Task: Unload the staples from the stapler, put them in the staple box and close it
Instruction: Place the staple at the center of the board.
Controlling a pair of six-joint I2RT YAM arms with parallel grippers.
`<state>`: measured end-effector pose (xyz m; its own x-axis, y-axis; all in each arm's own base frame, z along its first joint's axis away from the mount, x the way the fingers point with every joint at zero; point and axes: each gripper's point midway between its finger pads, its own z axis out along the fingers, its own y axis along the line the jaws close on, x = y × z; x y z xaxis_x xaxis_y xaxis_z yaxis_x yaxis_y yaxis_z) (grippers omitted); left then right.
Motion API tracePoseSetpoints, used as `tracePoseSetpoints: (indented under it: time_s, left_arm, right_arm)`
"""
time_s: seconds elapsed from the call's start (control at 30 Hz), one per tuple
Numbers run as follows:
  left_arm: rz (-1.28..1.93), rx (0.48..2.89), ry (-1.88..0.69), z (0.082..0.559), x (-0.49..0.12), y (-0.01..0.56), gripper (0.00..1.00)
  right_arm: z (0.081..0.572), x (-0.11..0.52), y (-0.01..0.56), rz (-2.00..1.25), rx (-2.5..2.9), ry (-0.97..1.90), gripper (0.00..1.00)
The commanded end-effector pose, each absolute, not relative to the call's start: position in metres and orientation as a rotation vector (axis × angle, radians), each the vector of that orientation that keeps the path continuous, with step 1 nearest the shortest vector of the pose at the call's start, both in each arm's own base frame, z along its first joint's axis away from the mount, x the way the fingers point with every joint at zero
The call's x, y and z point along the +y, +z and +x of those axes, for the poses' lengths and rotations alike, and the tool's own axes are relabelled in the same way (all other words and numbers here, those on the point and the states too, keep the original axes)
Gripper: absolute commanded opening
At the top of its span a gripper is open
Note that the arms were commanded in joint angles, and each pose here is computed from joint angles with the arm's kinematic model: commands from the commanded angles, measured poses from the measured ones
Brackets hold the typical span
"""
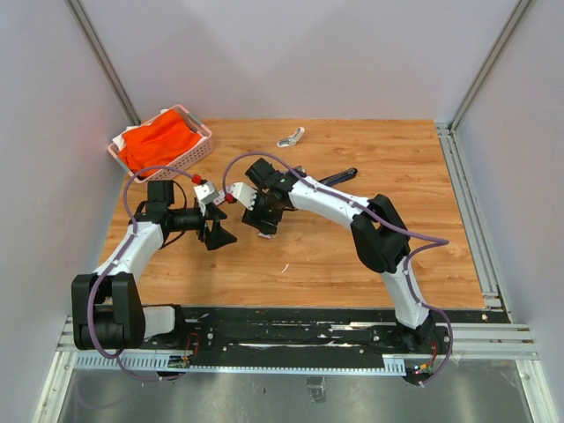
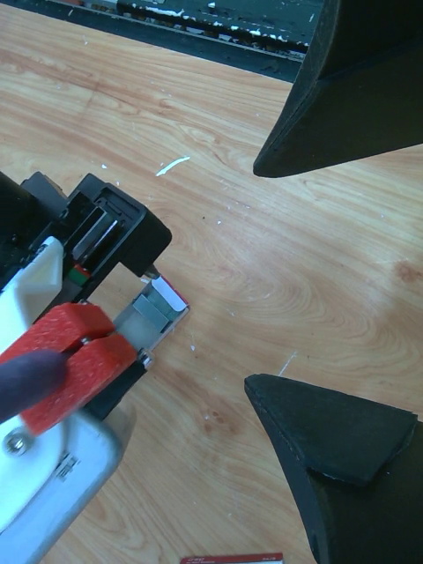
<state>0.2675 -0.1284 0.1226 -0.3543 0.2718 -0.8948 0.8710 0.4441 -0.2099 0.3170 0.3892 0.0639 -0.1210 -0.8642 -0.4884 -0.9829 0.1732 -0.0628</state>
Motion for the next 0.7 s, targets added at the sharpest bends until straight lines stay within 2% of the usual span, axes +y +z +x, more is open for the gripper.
tracePoseSetpoints:
  time_s: [0.0, 0.67]
  left_arm:
    - [0.964, 1.826, -0.877, 0.273, -0.126, 0.134, 0.98]
    - [0.958, 1.833, -0.863, 0.275, -0.125, 0.132, 0.98]
  right_arm:
    - [0.304, 0.395, 0.060, -1.754, 2.044, 0.431, 0.62]
    - [0.299, 0.397, 0.028, -1.762, 2.104, 0.284, 0.65]
